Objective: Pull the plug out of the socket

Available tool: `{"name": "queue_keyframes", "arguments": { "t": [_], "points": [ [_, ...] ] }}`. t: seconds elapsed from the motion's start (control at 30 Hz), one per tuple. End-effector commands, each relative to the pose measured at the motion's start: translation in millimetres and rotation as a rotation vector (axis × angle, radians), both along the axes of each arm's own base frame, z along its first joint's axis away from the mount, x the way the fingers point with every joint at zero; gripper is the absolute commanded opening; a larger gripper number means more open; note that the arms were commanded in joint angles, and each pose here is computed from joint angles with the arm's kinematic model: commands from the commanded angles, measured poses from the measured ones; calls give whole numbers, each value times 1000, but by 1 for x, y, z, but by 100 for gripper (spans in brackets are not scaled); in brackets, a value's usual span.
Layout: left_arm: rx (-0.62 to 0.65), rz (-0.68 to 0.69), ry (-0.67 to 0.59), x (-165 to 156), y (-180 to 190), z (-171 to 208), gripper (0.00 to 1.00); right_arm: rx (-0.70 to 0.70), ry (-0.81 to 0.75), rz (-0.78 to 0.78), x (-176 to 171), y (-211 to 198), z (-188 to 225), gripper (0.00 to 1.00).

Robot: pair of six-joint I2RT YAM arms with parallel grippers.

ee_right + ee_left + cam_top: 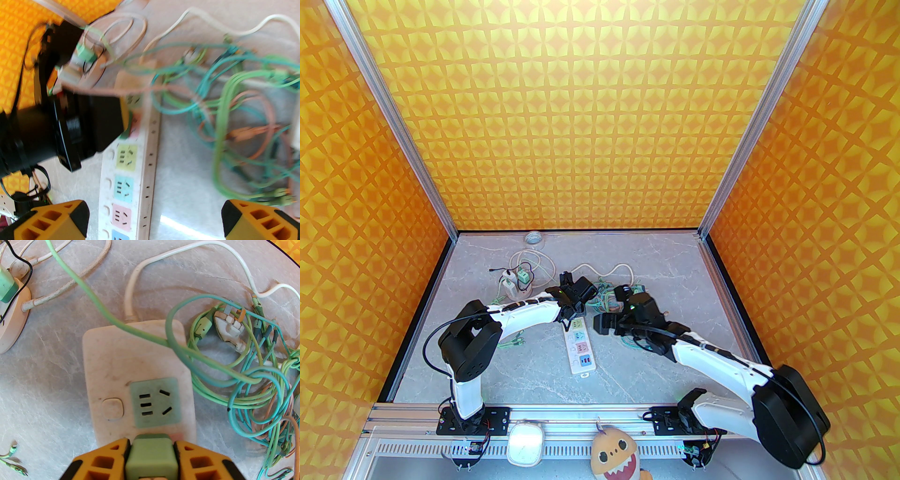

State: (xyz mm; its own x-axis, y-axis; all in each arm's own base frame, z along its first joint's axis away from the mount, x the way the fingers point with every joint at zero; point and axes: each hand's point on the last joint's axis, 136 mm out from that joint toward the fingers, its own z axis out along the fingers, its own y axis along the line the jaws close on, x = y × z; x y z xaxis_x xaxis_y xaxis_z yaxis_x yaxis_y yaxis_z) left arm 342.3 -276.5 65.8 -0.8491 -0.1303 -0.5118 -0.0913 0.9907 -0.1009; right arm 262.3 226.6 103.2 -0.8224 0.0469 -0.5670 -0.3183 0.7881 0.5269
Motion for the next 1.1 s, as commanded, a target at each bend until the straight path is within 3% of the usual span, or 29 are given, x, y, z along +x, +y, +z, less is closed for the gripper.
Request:
{"name": "queue_keyframes", "arguments": {
  "t": [0.0, 0.17, 0.23, 0.27, 0.4, 0.47, 0.57, 0.63, 0.83, 1.07],
  "points": [
    [15, -47, -37, 5, 9, 17, 29, 60, -16, -13, 2, 9, 0, 98],
    [7, -120, -61, 4, 17, 24, 29, 138, 21, 50, 0, 28, 1, 98],
    [14, -147, -56, 2, 16, 25, 29, 172, 42, 80, 2, 38, -2, 78],
    [12, -155, -53, 2, 15, 24, 29, 188, 55, 85, 3, 42, -4, 74],
    [16, -155, -33, 0, 15, 17, 28, 255, 123, 116, 10, 63, -14, 28],
    [9, -154, -28, -1, 14, 16, 28, 281, 147, 115, 14, 70, -18, 15],
    [7, -153, -20, -1, 14, 13, 28, 330, 163, 115, 18, 79, -17, 5],
    [12, -153, -15, -1, 13, 10, 28, 355, 177, 116, 22, 85, -18, 0],
    [8, -152, -7, -2, 13, 8, 28, 423, 230, 115, 31, 102, -23, 0],
    [-1, -149, -4, -2, 11, 6, 28, 382, 320, 66, 38, 106, -57, 0]
  ]
}}
